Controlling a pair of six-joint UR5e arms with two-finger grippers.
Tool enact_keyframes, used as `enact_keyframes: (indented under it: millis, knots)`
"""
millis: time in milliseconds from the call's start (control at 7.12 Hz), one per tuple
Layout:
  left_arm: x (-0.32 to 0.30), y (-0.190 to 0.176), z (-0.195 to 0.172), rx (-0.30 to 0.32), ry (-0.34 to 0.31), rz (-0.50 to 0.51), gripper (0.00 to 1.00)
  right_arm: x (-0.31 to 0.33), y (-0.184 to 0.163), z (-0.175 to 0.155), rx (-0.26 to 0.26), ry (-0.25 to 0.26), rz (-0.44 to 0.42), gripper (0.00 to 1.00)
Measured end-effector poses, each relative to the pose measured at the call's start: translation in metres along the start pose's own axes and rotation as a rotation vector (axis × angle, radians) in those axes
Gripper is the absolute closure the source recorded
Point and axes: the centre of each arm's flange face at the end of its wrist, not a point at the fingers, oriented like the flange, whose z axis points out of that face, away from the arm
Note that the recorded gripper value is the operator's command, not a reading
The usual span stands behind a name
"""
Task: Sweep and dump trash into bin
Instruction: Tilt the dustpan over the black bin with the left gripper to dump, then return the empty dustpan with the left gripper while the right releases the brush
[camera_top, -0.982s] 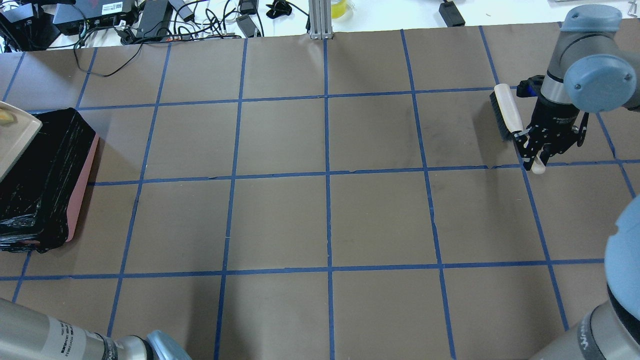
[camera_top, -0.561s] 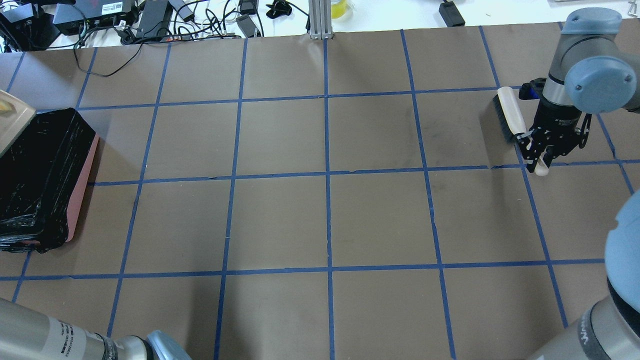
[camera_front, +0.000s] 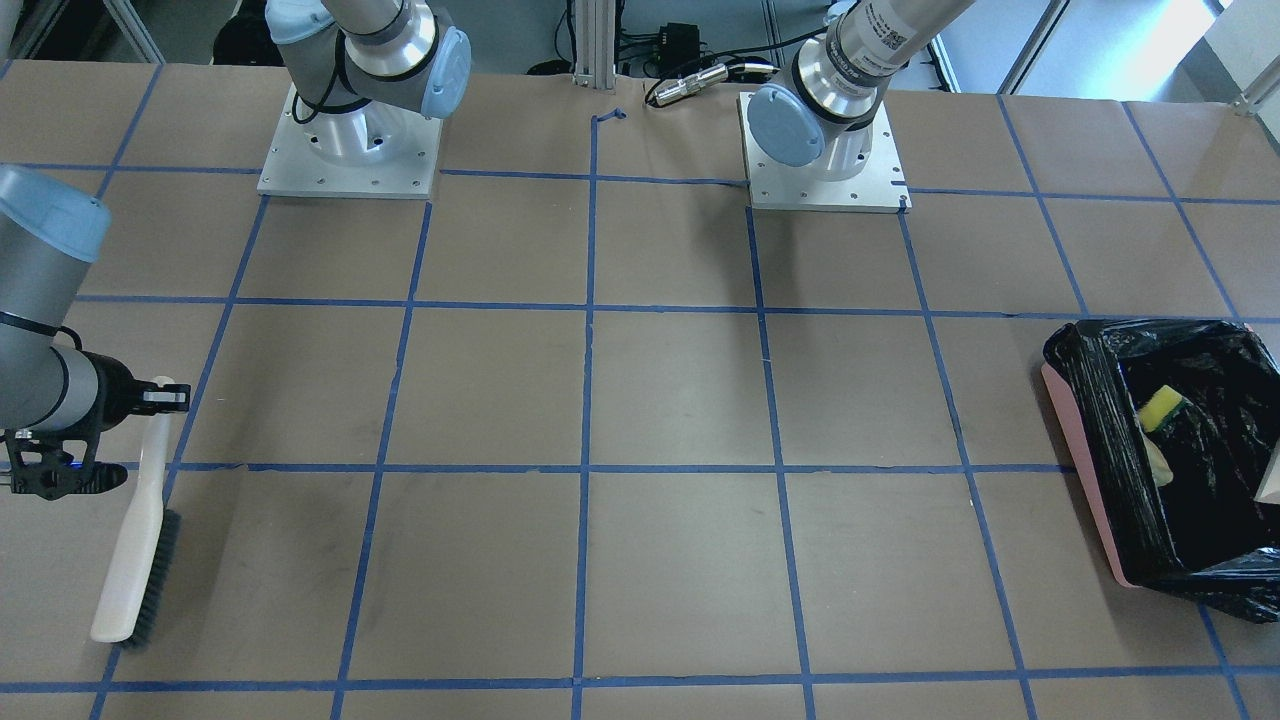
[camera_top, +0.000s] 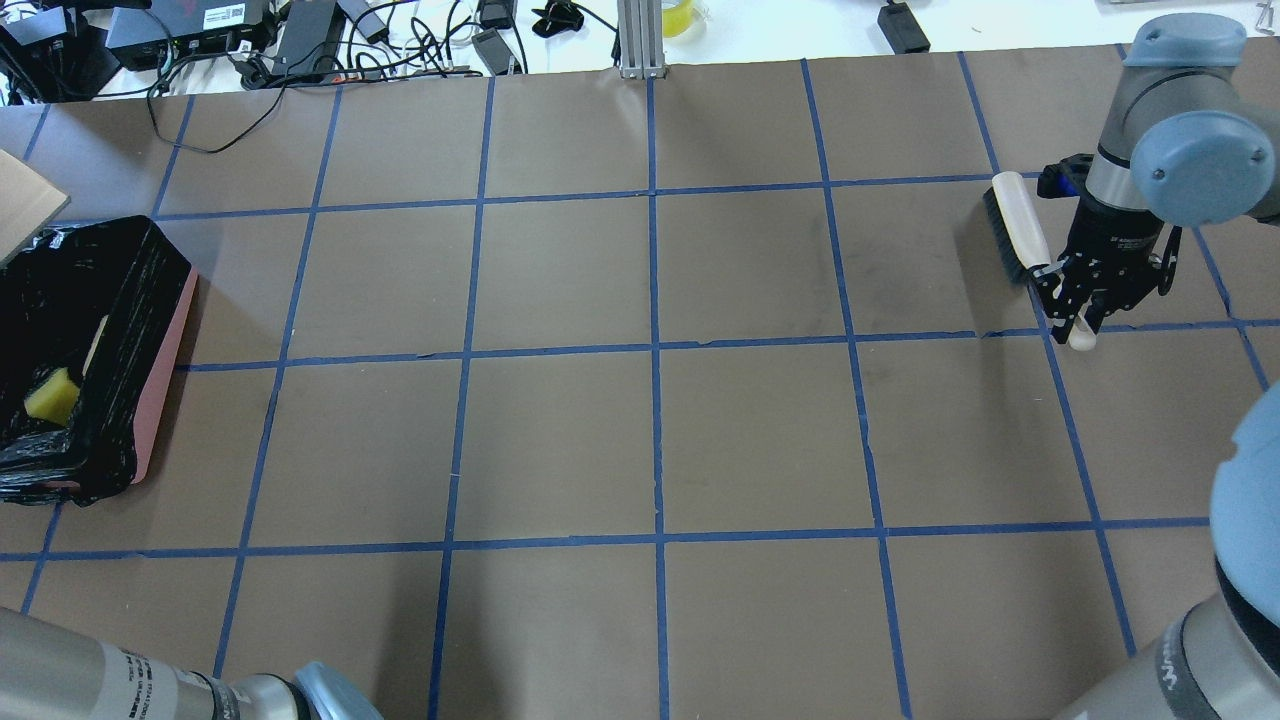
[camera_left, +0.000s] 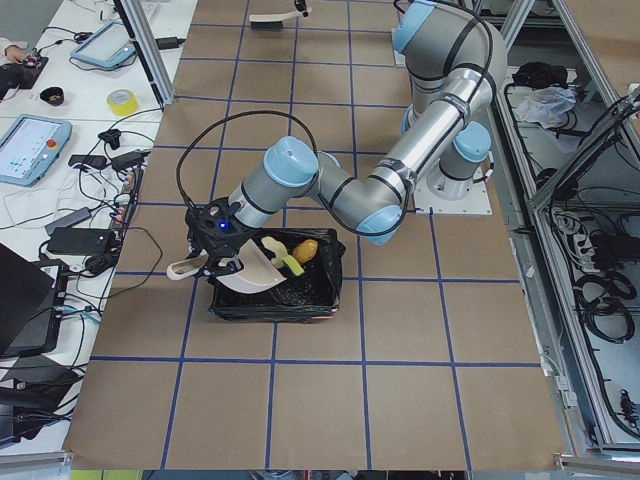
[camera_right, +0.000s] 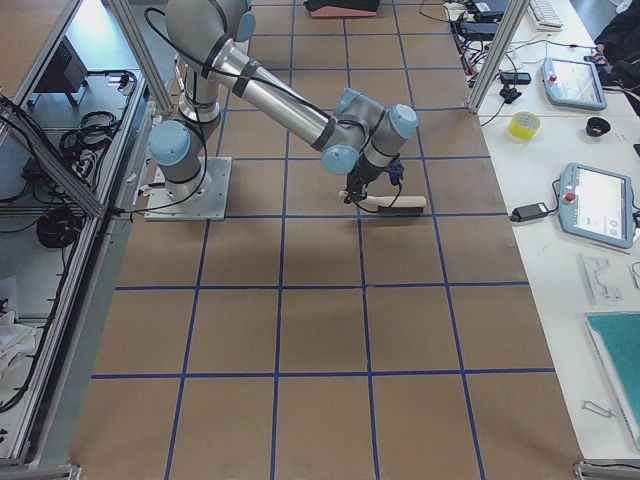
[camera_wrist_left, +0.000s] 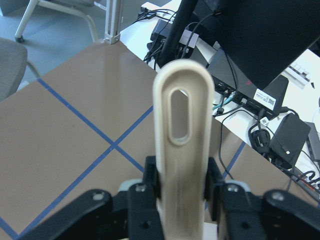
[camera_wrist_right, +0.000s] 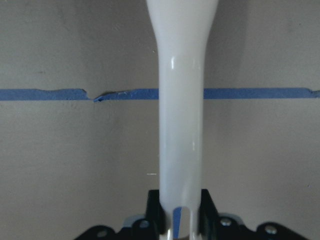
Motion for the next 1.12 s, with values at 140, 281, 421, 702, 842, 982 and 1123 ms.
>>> enact_keyframes:
  millis: [140,281,421,702,842,982,1123]
  knots:
    - [0.007,-0.004,-0.01,0.024,0.031,0.042,1.0,0.0,0.0,0.0,0.001,-0.001,-0.004,1.0]
    - [0.012,-0.007,-0.017,0.042,0.056,0.074,1.0,0.0,-0.001,0.001,0.002,-0.002,-0.007,1.0]
    - [0.014,-0.008,-0.02,0.048,0.066,0.086,1.0,0.0,-0.002,0.002,0.001,-0.002,-0.009,1.0]
    - [0.015,-0.006,-0.021,0.068,0.067,0.119,1.0,0.0,-0.007,0.01,-0.01,0.0,-0.011,0.58]
    - [0.017,-0.008,-0.025,0.132,0.066,0.2,1.0,0.001,-0.01,0.012,-0.001,0.002,-0.01,0.4]
    - [0.022,-0.007,-0.032,0.224,0.068,0.31,1.0,0.002,-0.013,0.011,0.018,0.006,-0.005,0.36]
    - [0.027,-0.003,-0.038,0.276,0.076,0.364,1.0,0.002,-0.014,0.01,0.031,0.007,-0.002,0.32]
